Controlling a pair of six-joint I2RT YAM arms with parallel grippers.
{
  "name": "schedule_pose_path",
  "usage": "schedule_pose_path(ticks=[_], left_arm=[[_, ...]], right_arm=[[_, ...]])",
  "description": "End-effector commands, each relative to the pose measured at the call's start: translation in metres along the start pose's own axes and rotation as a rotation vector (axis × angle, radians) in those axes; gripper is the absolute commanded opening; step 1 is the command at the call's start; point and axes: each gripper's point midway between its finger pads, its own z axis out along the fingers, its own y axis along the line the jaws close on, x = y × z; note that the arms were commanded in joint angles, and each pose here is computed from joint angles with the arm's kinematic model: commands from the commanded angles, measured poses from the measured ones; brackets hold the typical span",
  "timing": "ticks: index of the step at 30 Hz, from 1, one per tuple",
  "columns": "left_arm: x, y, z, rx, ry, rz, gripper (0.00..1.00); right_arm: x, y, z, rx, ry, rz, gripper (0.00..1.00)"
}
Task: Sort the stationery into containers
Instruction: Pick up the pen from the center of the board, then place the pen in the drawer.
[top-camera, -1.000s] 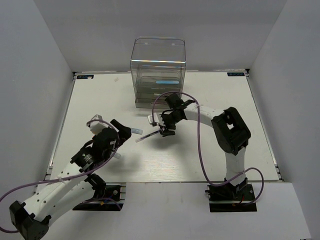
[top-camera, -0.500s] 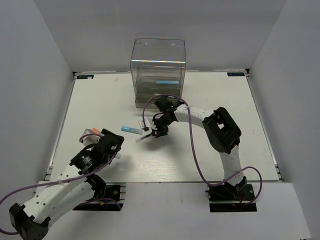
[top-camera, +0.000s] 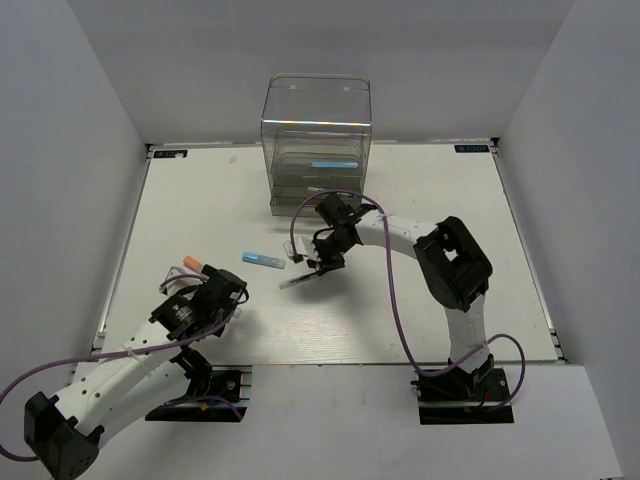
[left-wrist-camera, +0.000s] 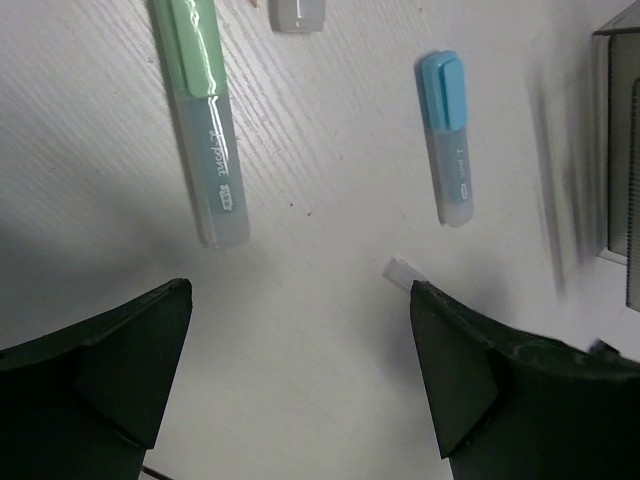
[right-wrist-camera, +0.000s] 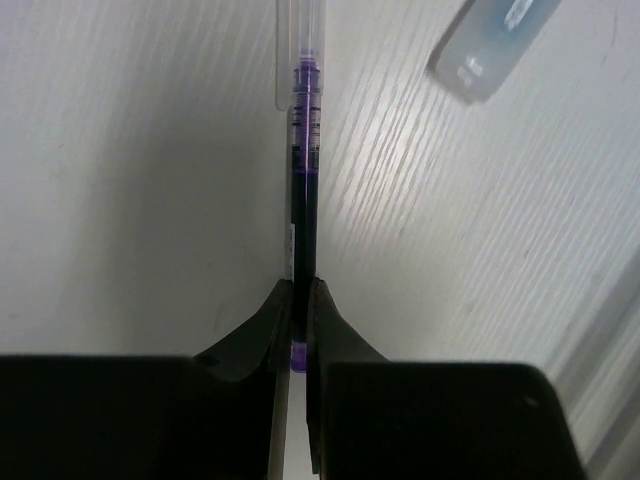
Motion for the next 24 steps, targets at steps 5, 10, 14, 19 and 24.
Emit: schedule_pose_path(ticks=[5,10,14,19,24], left_arm=[[-0.001,0.017,0.010,-0.092,-0.036,0.015,1.00],[-0.001,0.020,0.010,-0.129,-0.040,0.038,1.00],[-0.001,0.022,0.011,-0.149,-0.042,0.051,1.00],[0.000,0.024,0.010,-0.143,-0.032,0.046,1.00],[-0.001,0.023,0.008,-0.126,-0.031,0.026,1.00]], right_arm=[[-0.048,-0.024,-0.084,0.258,-0.085,0.043,0.01],[-0.064,-0.060,-0.128,0.471,-0.124,0.066,0.01],[-0.055,-0.093,-0.150,0.627,-0.078,0.092,0.01],[-0.039,-0.125,-0.159,0.731,-0.024,0.134,0.01],[-0.022,-0.147,-0.169,0.791,0.017,0.167,0.01]])
